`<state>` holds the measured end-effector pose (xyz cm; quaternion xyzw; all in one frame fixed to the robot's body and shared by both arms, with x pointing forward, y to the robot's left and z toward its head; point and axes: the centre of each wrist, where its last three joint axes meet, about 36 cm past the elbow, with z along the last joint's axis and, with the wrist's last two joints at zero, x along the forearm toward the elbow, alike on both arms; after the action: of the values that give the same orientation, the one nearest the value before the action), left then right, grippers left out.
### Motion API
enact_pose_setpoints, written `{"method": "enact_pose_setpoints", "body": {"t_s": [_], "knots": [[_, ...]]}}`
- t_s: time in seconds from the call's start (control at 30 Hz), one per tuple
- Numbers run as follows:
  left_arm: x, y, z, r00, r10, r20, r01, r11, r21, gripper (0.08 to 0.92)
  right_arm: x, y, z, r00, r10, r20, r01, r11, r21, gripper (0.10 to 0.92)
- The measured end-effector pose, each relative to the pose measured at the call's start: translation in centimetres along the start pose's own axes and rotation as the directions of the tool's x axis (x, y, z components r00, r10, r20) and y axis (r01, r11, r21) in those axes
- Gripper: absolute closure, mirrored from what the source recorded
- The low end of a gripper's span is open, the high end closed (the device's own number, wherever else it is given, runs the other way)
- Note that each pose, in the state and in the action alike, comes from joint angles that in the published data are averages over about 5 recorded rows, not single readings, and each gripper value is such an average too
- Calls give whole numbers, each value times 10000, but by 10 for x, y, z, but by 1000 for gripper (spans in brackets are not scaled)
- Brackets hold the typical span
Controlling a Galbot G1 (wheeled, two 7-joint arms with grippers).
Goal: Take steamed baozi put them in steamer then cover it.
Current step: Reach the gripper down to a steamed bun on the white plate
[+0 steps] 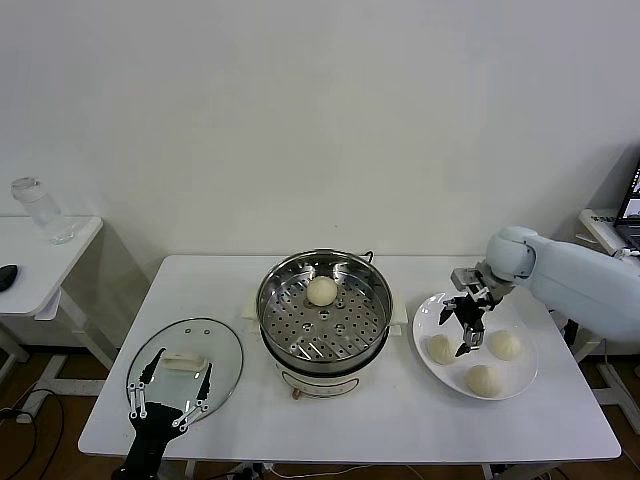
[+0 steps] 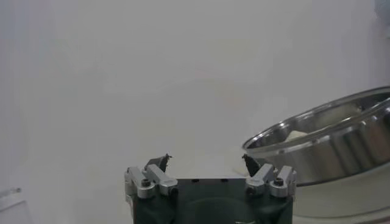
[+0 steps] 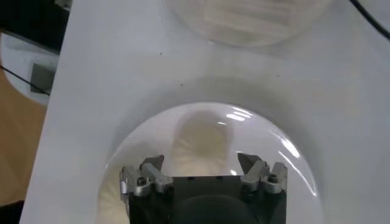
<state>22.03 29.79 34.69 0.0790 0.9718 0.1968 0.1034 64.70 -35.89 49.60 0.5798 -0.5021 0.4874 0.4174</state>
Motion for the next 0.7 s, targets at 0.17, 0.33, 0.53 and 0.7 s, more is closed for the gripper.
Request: {"method": "enact_pose_setpoints", "body": {"t_s": [0.17, 0.33, 0.53, 0.7], "knots": [[1, 2, 0, 10000, -33, -10, 33, 10000, -39, 177, -11, 2, 2, 9999, 85, -75, -86, 9999, -75, 200], [-2, 5, 0, 9999, -160, 5, 160, 9999, -39, 177, -22, 5, 1, 9999, 112, -96, -113, 9999, -118, 200], [-6, 11, -1, 9994, -344, 40, 344, 9994, -71, 177, -27, 6, 2, 9997, 222, -104, -223, 9996, -151, 233], [-8, 15, -2, 9989, -472, 83, 473, 9989, -71, 177, -26, 7, 3, 9994, 330, -97, -332, 9993, -181, 313]]}}
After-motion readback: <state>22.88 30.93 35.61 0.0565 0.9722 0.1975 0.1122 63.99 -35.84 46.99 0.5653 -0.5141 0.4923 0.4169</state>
